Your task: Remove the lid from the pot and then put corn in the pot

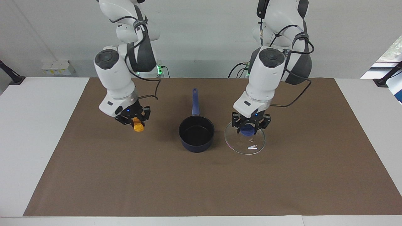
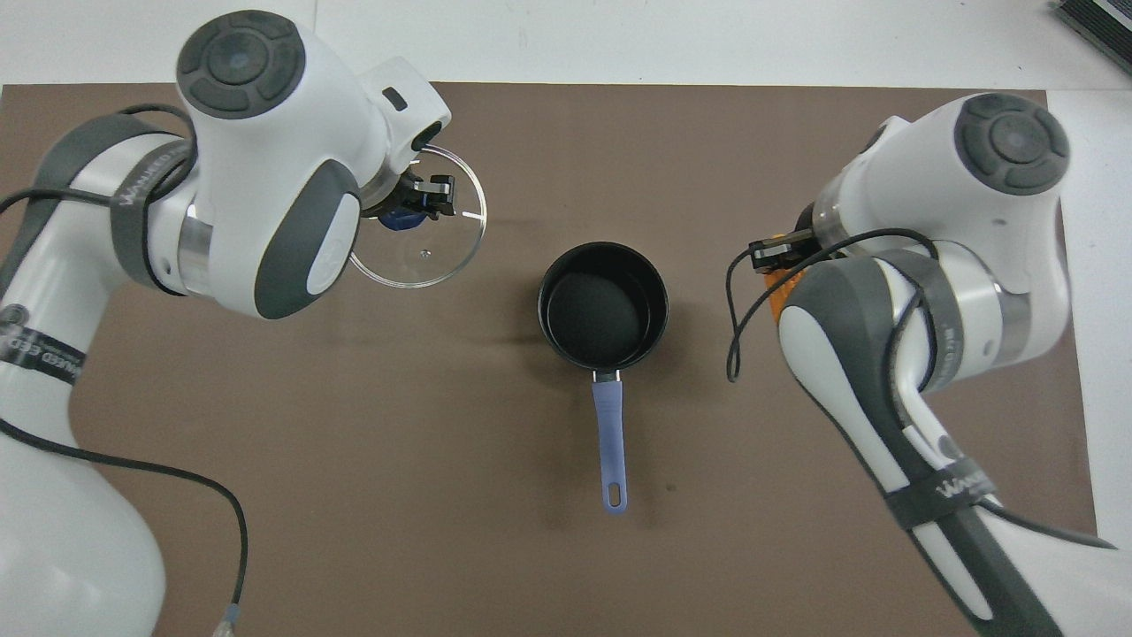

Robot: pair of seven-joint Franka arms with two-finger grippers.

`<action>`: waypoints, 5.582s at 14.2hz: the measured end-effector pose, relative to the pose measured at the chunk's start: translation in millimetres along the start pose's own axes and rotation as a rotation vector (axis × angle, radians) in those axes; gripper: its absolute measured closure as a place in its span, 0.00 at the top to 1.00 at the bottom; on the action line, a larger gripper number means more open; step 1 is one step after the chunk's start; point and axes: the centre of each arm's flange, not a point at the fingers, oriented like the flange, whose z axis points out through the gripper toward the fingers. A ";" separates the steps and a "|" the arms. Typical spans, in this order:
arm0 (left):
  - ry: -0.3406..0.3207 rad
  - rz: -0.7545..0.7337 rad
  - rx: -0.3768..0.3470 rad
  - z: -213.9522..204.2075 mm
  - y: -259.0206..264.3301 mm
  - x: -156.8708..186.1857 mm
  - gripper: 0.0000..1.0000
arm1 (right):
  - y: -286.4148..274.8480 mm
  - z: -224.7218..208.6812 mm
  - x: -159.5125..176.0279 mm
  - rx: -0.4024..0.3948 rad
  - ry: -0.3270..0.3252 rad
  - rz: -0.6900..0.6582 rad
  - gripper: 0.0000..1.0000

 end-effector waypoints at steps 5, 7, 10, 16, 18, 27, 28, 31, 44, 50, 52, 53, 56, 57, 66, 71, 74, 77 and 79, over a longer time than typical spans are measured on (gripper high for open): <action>0.005 0.110 -0.011 -10.3 -114.7 10.8 0.66 | -99.1 -0.1 35.8 0.032 0.042 0.118 0.39; 0.005 0.108 -0.007 -12.4 -152.4 11.6 0.66 | -125.3 18.5 35.0 0.030 0.020 0.097 0.39; -0.021 0.073 -0.005 -14.0 -186.8 7.3 0.66 | -156.9 46.3 31.0 0.029 0.002 0.060 0.39; -0.068 0.091 -0.015 -44.8 -258.1 -29.8 0.66 | -161.9 86.0 29.4 0.019 -0.030 0.054 0.39; -0.075 0.082 -0.022 -56.6 -263.7 -50.5 0.66 | -161.1 98.6 27.9 0.017 -0.035 0.054 0.39; -0.136 0.067 -0.035 -40.9 -264.5 -131.6 0.66 | -159.9 118.4 22.6 0.017 -0.035 0.054 0.49; -0.137 0.066 -0.034 -32.8 -264.8 -134.6 0.66 | -160.4 117.8 22.6 0.018 -0.034 0.054 0.61; -0.132 0.057 -0.030 2.9 -268.2 -145.2 0.66 | -155.7 101.6 26.0 0.022 -0.009 0.061 0.96; -0.109 0.012 -0.008 142.7 -282.5 -214.9 0.80 | 50.8 -138.2 -20.0 -0.009 0.051 0.302 1.00; -0.021 -0.003 0.014 103.3 -286.4 -179.3 1.00 | 96.3 -219.5 -87.5 -0.026 0.003 0.309 1.00; -0.024 -0.030 0.011 80.4 -285.9 -163.3 1.00 | 111.7 -226.5 -98.8 -0.029 -0.015 0.328 1.00; -0.034 -0.043 0.008 65.7 -286.1 -154.2 1.00 | 120.5 -224.6 -101.2 -0.031 -0.022 0.343 1.00; -0.051 -0.055 0.006 19.0 -286.2 -128.7 1.00 | 146.1 -211.2 -105.3 -0.033 -0.054 0.322 1.00; -0.053 -0.048 0.013 5.9 -283.7 -122.2 1.00 | 151.8 -208.2 -106.3 -0.032 -0.061 0.301 1.00; -0.102 -0.030 0.010 -103.7 -256.4 -104.1 1.00 | 161.9 -201.8 -107.2 -0.029 -0.058 0.244 1.00; -0.109 -0.027 0.006 -128.9 -251.3 -104.8 1.00 | 167.6 -201.6 -108.1 -0.024 -0.058 0.251 1.00; -0.116 -0.019 0.005 -124.7 -247.3 -102.6 1.00 | 166.1 -201.7 -107.9 -0.023 -0.058 0.248 1.00; -0.118 -0.015 0.004 -123.6 -244.8 -102.0 1.00 | 163.3 -201.5 -107.5 -0.023 -0.058 0.243 1.00; -0.122 -0.012 0.004 -123.3 -243.0 -102.1 1.00 | 163.6 -201.3 -107.5 -0.023 -0.059 0.243 1.00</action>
